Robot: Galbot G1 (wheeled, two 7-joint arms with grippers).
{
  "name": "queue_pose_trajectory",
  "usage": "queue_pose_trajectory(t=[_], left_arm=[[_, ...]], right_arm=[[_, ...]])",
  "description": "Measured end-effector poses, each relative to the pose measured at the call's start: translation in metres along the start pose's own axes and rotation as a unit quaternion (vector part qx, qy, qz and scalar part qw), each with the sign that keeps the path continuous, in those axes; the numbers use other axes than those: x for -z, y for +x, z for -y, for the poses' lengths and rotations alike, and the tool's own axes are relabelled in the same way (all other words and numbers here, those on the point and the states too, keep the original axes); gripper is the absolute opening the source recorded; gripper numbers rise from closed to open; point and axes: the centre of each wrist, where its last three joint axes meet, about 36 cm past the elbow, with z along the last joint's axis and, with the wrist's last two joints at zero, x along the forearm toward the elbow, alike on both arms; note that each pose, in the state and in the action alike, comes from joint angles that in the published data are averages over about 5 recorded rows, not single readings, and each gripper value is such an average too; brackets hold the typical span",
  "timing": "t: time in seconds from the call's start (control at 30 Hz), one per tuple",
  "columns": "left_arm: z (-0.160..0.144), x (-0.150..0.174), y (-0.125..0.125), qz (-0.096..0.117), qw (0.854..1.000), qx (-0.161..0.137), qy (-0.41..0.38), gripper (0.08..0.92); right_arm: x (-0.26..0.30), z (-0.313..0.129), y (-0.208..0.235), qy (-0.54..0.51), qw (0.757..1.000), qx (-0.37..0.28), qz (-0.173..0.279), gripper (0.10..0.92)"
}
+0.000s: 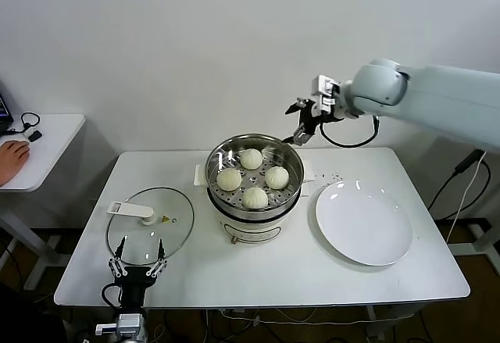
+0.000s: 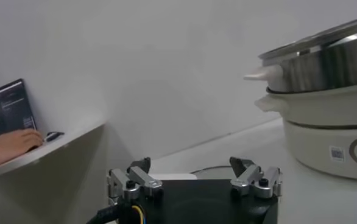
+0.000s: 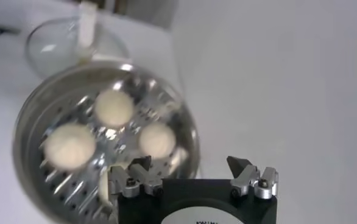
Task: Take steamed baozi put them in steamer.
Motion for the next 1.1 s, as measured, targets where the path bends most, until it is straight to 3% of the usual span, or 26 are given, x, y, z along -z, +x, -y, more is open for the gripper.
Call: queue_pose_trajectory(t=[0.27, 0.57, 1.1], left_arm=[[0.000, 0.003, -0.001, 0.000, 1.000, -0.002, -0.005, 0.823], [0.002, 0.000, -0.001, 0.000, 1.000, -0.001, -0.006, 0.823], [-0.001, -0.001, -0.001, 0.001, 1.000, 0.005, -0.009, 0.823]], right_arm=[[-0.037, -0.039, 0.024, -0.083, 0.987, -0.090, 0.103, 0.823], [-0.077, -0.094, 0.053, -0.146, 0.955, -0.187, 0.179, 0.823], [-0.105, -0.193, 0.029, -0.232, 0.857, -0.301, 0.348, 0.823]])
